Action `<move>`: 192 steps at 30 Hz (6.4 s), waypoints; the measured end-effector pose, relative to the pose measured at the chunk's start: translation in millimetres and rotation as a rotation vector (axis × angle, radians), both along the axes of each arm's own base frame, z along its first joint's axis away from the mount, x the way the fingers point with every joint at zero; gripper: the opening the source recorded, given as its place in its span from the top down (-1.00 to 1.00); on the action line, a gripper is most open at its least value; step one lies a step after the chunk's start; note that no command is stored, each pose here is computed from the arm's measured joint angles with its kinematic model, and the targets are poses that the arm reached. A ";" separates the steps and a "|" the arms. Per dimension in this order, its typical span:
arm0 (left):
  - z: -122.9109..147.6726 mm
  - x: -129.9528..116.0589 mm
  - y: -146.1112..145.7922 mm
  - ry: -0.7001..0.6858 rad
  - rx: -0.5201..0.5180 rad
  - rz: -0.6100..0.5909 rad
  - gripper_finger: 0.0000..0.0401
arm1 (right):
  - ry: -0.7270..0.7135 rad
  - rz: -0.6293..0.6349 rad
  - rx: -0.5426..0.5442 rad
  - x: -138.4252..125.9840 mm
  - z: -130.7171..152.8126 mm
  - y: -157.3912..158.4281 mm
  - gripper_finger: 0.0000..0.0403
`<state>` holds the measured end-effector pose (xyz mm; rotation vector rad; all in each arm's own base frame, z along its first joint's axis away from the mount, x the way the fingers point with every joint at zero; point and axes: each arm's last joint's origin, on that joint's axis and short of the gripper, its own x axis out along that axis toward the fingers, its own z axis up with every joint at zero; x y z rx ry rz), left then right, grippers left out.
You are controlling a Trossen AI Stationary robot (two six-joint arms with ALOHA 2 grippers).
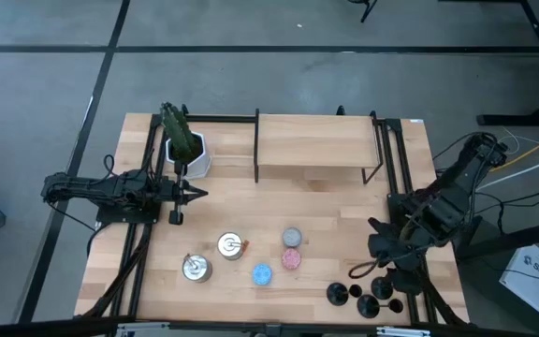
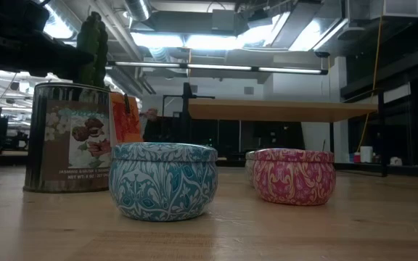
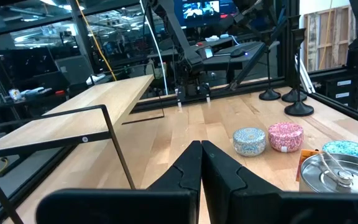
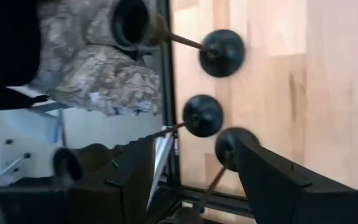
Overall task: Pick & Place candle stick holders
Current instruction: Put the right black candle holder on the shelf
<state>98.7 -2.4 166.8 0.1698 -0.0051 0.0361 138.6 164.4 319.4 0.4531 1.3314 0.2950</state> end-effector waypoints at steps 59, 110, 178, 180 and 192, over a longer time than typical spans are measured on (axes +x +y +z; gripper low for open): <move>0.0 0.0 0.0 0.000 0.000 0.000 0.98 | 0.041 -0.037 -0.127 -61.1 -13.2 25.4 0.31; 0.0 0.0 0.0 0.000 0.000 0.000 0.98 | -0.106 -0.359 -0.205 -27.2 96.2 -60.7 0.34; 0.0 0.0 0.0 0.000 0.000 0.000 0.98 | -0.183 -0.777 -0.341 31.6 121.9 -240.5 0.26; 0.1 0.0 0.0 0.000 0.000 0.000 0.98 | -0.192 -0.761 -0.360 31.9 122.1 -241.0 0.22; 0.0 0.0 0.0 0.000 0.000 0.000 0.98 | -0.216 -0.800 -0.450 33.6 123.7 -244.8 0.13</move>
